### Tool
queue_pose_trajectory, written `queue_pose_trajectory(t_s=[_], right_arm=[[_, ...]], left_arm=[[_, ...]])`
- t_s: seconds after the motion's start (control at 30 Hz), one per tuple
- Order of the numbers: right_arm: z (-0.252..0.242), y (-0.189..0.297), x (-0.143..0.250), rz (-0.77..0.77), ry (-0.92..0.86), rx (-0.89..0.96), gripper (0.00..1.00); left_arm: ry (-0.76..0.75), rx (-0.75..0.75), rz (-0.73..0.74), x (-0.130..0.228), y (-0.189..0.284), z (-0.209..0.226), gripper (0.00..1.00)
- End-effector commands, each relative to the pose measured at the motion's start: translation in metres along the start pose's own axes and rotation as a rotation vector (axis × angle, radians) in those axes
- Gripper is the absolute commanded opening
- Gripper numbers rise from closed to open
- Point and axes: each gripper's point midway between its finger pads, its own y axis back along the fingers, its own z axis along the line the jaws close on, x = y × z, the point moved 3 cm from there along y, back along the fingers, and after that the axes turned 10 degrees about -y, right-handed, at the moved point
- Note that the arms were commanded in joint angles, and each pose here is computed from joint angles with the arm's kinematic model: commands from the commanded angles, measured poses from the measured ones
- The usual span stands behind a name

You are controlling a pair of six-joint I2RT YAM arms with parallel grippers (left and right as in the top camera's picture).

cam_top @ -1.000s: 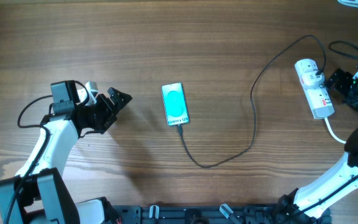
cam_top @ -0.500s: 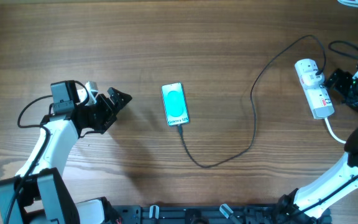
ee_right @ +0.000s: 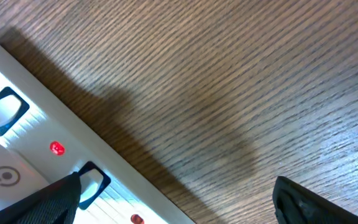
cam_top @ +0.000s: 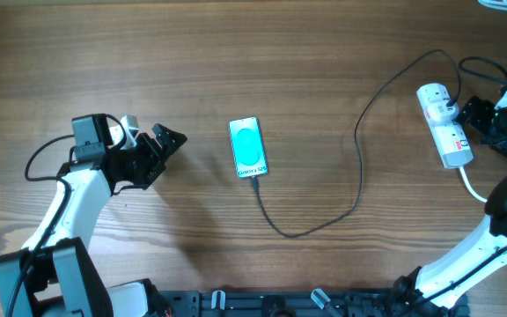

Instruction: Plug charger to phone and switch on socket

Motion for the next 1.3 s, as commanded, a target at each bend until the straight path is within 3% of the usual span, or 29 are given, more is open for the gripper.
queue_pose_trajectory(t_s=[0.0, 0.23, 0.4, 0.53, 1.0, 1.27], right_arm=[[0.003, -0.008, 0.012, 0.041, 0.040, 0.029, 0.99], [0.001, -0.001, 0.009, 0.036, 0.027, 0.040, 1.00], [0.001, 0.042, -0.011, -0.067, -0.032, 0.055, 1.00], [0.018, 0.070, -0.012, -0.100, -0.037, -0.050, 0.99], [0.030, 0.055, 0.024, 0.022, 0.056, -0.039, 1.00], [0.037, 0.056, 0.001, -0.087, 0.069, -0.068, 1.00]], left_arm=[[-0.028, 0.000, -0.002, -0.001, 0.000, -0.001, 1.00], [-0.028, 0.000, -0.002, -0.001, 0.000, -0.001, 1.00], [-0.028, 0.000, -0.002, -0.001, 0.000, -0.001, 1.00], [-0.028, 0.000, -0.002, -0.001, 0.000, -0.001, 1.00], [-0.028, 0.000, -0.002, -0.001, 0.000, -0.001, 1.00], [-0.028, 0.000, -0.002, -0.001, 0.000, -0.001, 1.00]])
